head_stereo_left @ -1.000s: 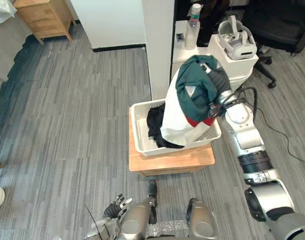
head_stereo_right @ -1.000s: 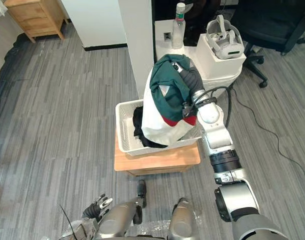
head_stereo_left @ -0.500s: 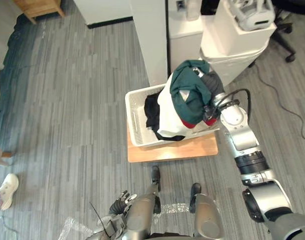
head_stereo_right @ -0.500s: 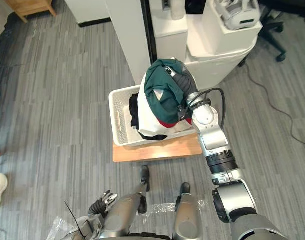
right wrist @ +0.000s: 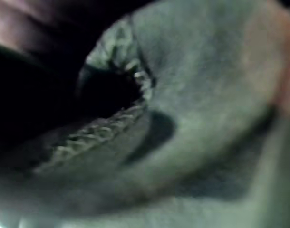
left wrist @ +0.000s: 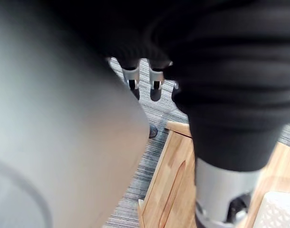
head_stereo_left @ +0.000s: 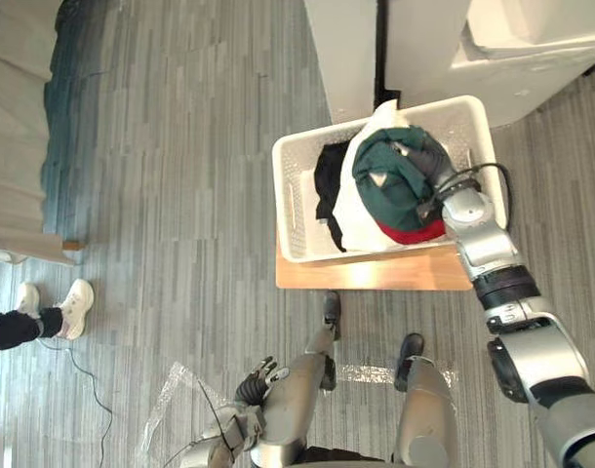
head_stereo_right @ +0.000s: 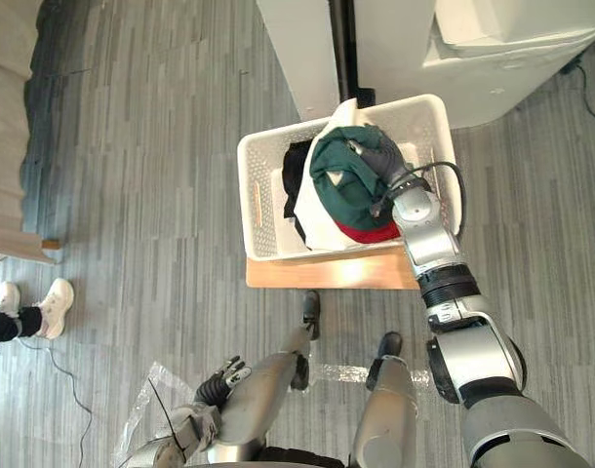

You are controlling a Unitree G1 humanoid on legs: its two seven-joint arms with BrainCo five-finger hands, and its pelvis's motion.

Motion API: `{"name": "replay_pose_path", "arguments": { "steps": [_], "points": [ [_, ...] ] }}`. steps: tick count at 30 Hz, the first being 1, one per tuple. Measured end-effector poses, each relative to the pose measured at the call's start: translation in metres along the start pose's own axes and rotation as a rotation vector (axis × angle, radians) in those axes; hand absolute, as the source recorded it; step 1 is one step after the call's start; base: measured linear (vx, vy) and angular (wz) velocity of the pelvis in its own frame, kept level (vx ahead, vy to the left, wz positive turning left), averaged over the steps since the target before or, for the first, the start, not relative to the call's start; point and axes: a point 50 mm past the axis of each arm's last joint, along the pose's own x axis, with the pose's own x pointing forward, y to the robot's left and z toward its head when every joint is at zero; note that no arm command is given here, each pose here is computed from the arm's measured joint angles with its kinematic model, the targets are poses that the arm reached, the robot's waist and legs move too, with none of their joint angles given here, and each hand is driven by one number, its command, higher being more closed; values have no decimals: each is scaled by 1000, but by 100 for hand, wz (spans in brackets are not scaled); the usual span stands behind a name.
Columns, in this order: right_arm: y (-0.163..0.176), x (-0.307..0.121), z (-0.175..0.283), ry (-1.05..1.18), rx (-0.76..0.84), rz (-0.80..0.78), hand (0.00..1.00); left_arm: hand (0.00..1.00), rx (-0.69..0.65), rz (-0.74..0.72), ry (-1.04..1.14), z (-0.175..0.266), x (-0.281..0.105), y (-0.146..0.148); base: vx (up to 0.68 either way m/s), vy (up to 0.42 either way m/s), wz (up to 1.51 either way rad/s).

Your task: Tidy the bed and pick cloth on bed and put in laundry

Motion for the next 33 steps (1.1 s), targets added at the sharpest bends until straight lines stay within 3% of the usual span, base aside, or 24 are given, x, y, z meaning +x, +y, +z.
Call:
{"name": "replay_pose_path", "arguments": {
  "steps": [14,28,33],
  "points": [
    [-21,-11,-3,-109,-42,-68,0,0,30,20,-17,2,-5,12,2,-28,-14],
    [1,-61,-67,26,12,-38,0,0,1,142,97,-30,-26,47,65,23,-12],
    [15,-79,-97,149,-196,24,0,0,-8,180,121,-38,-32,56,48,2,-18]
  ]
}}
